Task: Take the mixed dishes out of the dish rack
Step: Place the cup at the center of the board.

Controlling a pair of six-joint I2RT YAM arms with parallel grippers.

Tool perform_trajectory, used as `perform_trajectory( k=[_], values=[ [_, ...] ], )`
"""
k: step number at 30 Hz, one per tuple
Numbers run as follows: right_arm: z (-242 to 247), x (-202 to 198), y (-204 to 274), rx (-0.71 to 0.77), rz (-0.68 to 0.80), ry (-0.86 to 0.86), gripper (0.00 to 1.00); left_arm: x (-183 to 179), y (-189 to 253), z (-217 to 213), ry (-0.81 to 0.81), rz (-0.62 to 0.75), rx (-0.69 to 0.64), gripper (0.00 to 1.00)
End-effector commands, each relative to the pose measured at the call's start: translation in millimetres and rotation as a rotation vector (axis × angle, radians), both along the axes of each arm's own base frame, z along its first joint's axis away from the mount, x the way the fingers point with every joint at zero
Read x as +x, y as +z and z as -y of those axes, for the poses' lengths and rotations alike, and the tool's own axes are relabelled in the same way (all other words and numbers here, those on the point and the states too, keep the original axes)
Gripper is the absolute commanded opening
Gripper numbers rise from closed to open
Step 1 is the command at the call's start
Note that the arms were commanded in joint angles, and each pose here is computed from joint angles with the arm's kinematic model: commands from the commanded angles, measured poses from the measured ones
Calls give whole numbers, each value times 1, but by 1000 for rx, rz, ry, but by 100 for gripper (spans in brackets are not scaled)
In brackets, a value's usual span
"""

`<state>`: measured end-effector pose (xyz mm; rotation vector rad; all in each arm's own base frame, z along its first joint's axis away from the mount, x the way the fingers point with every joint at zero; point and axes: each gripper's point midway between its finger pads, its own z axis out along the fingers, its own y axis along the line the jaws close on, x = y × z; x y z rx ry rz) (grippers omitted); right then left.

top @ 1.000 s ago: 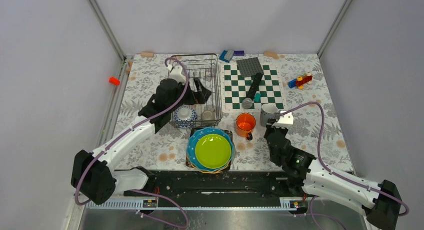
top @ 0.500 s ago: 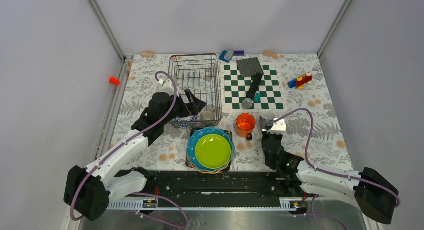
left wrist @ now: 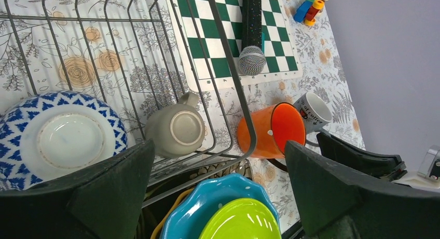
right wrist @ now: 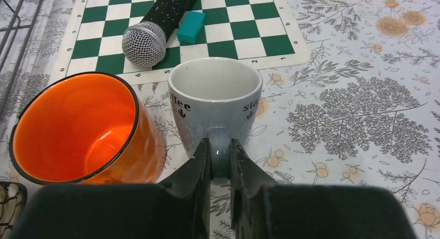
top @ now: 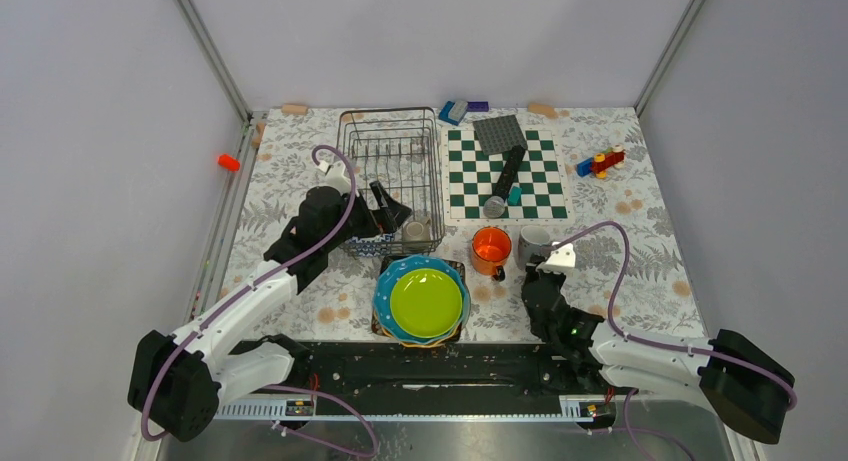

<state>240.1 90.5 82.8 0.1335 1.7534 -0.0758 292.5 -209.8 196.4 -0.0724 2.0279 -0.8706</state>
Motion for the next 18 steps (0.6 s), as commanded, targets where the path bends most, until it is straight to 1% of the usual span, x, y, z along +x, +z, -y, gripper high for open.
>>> perform_trajectory(
  k=[1,3,7,14,18],
  values=[
    [-6,-2,-4,98,-9,3,15,5,6,-5,22,42,15,99],
    [-8,-4,-6,115,-30,15,23,5,5,-8,33,38,21,99],
    [-8,-12,-10,202,-58,18,40,7,3,-16,76,35,45,99],
    [-6,-20,-8,306,-67,23,53,7,0,-23,105,18,72,99],
    [0,-25,-4,321,-76,0,66,11,-2,-33,164,3,103,99]
  ],
)
